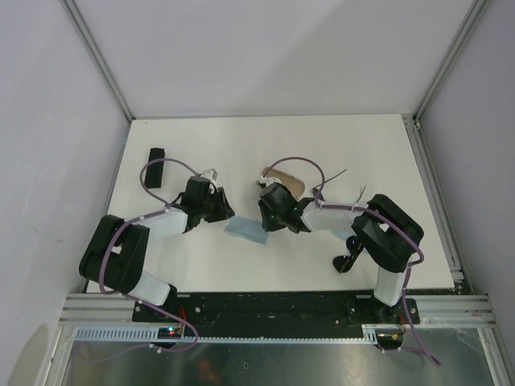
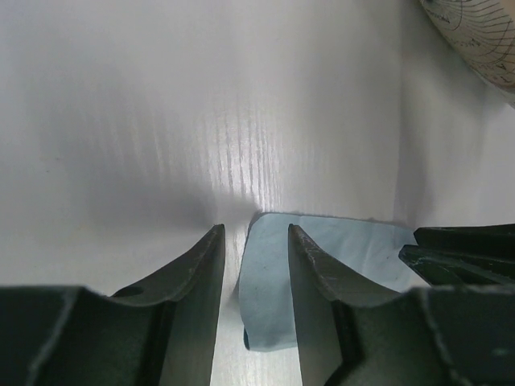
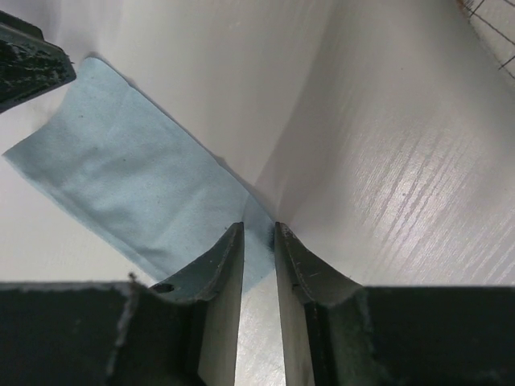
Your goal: Organize the sunglasses
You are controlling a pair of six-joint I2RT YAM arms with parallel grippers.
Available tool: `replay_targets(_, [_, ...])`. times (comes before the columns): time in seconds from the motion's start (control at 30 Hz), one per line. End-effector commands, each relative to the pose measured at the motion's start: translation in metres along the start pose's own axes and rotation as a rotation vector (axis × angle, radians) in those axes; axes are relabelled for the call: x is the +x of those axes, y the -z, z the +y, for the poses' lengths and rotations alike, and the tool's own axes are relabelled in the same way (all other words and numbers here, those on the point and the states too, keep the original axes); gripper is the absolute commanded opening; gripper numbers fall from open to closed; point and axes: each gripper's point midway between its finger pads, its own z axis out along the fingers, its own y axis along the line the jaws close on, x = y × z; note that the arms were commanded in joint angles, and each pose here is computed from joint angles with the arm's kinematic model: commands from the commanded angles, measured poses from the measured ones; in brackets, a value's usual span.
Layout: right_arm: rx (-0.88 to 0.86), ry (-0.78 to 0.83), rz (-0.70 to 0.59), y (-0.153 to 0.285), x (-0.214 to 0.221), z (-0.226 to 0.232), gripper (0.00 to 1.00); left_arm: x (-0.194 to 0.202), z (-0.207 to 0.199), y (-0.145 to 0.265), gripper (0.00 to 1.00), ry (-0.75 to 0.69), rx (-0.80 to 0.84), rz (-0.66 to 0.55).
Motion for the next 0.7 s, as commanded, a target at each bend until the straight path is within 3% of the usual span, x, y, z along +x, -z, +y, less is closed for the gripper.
replay_targets(0.0, [0.063,0.003,0.044,0.008,0.009,-0.015,0.26,-0.012,-0.010,-0.010,0.42,-0.055,0.010,-0.022])
replay_targets(0.3, [0.072,-0.006,0.047,0.011,0.009,-0.017,0.03,-0.009,-0.010,-0.019,0.41,-0.062,0.001,-0.001])
replay_targets(0.67, [0.051,0.002,0.017,0.020,-0.001,-0.013,0.02,-0.001,-0.011,-0.026,0.39,-0.097,0.001,0.030])
